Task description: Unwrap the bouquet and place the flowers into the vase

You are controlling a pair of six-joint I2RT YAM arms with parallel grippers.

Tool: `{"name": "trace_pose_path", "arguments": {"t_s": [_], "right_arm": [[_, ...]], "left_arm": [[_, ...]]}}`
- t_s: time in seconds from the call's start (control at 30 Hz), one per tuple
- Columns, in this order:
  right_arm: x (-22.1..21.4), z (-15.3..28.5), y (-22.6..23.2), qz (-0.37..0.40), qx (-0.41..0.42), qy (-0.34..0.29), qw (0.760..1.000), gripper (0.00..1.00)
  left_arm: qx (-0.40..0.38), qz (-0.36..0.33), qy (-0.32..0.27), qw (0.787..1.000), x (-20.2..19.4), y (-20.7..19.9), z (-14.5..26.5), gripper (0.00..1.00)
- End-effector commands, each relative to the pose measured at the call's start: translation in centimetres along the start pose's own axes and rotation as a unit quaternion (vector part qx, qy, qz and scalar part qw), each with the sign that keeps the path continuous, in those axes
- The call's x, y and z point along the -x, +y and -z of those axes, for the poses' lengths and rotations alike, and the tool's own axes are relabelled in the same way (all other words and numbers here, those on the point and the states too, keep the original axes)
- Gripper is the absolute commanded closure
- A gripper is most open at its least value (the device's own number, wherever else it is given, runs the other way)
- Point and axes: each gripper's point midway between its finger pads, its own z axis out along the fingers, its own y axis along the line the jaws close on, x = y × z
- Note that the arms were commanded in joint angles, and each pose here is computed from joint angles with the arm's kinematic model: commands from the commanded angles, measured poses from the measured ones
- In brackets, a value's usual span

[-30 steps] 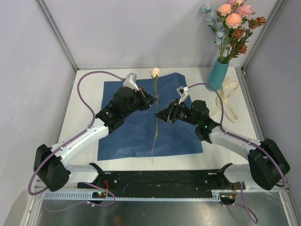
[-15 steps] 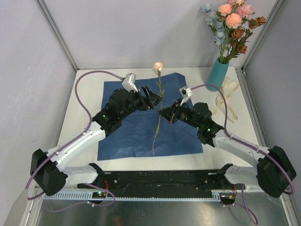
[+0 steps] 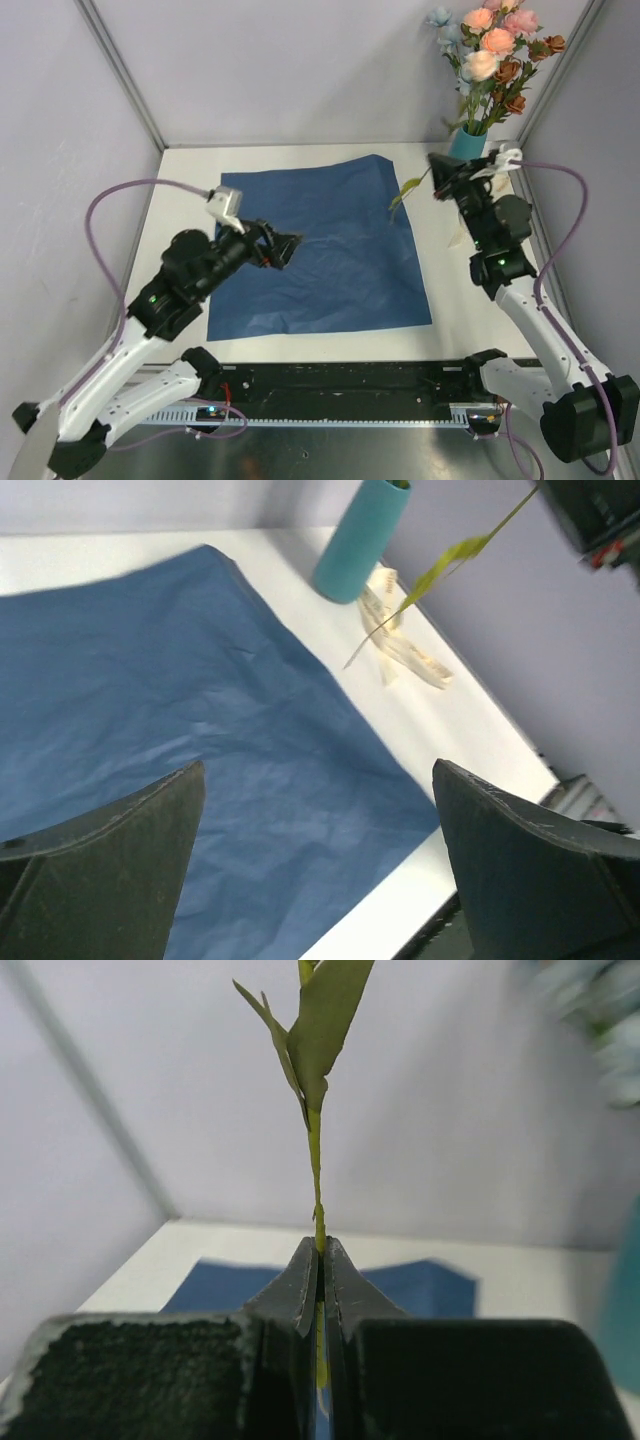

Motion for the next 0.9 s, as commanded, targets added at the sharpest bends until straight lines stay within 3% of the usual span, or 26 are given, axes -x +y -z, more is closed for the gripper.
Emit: {"name": "trace_pose_path", "arguments": {"t_s": [0.0, 0.27, 0.5, 0.87], "right_arm": [[9.1, -0.6, -4.5, 0.067, -0.09, -0.131, 0.985, 1.0], [15.6, -1.0, -11.3, 0.116, -0.209, -0.242, 0.94, 1.0], [18.0, -1.9, -14.6, 0.164, -0.262, -0.284, 0.908, 1.0], [19.1, -4.7, -17.3, 0.168, -0.286, -0.295, 0.896, 1.0]], "left_arm": [[0.067, -0.107, -0.009, 0.992, -0.3, 3.7, 3.8, 0.0], [0.125, -0.144, 0.001, 0.982, -1.9, 6.8, 5.2, 0.0], [0.156, -0.148, -0.005, 0.977, -1.6, 7.9, 6.4, 0.0], [0.184, -0.138, -0.041, 0.972, -0.4, 8.8, 7.8, 0.0]]}}
